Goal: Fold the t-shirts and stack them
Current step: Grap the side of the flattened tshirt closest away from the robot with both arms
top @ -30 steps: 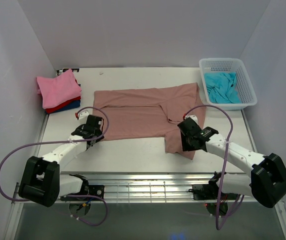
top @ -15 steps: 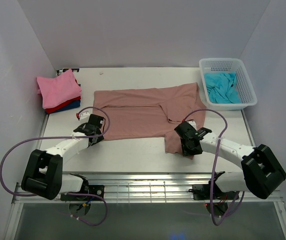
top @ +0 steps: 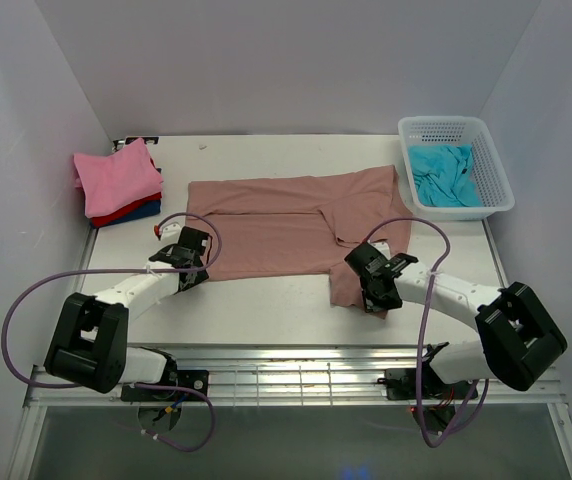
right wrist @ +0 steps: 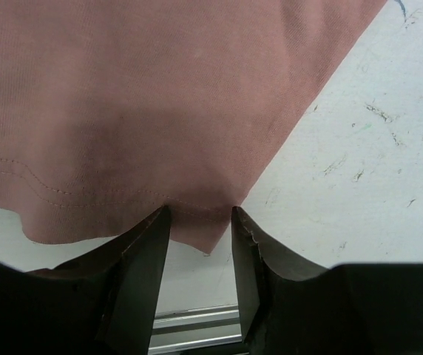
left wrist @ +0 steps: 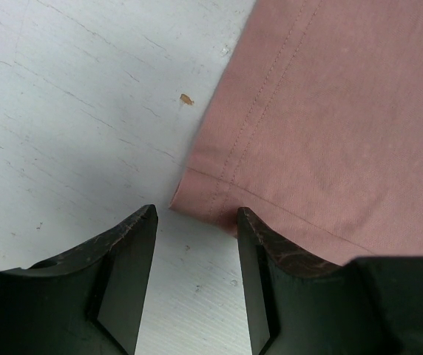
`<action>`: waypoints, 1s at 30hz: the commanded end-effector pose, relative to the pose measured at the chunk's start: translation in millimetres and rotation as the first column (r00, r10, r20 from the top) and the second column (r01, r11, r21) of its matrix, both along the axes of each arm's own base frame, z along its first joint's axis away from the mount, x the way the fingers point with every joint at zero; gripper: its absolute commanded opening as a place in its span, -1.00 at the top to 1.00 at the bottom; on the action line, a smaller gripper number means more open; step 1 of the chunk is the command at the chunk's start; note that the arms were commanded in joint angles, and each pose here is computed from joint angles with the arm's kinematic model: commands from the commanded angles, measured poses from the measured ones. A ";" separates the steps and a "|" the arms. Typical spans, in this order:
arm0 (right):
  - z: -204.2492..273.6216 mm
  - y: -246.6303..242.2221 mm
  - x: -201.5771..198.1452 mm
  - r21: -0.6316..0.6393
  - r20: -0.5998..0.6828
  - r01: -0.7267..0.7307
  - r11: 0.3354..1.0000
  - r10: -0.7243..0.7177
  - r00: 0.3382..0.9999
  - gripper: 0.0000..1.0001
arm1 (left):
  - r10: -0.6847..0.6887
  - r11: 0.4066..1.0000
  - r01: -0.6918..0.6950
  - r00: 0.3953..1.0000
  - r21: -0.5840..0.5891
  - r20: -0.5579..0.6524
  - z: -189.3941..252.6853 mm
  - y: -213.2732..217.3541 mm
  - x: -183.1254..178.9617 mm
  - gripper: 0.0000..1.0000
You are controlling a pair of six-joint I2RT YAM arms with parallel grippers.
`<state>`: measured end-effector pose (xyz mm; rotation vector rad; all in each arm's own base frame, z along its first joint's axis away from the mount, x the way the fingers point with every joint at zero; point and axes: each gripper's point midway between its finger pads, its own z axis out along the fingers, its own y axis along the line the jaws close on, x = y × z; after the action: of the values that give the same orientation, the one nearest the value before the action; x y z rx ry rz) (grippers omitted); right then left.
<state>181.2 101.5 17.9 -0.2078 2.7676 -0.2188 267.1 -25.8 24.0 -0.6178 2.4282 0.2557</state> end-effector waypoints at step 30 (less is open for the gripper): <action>-19.1 -6.5 -37.2 0.102 -0.030 0.147 0.984 -0.145 0.989 -0.41 | -0.031 0.998 0.034 0.997 -0.050 0.075 15.8 -11.5 13.2 -0.17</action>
<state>171.9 111.3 16.8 -0.0166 2.7181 -0.0374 268.6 -30.8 24.8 -0.6043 2.4353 0.2198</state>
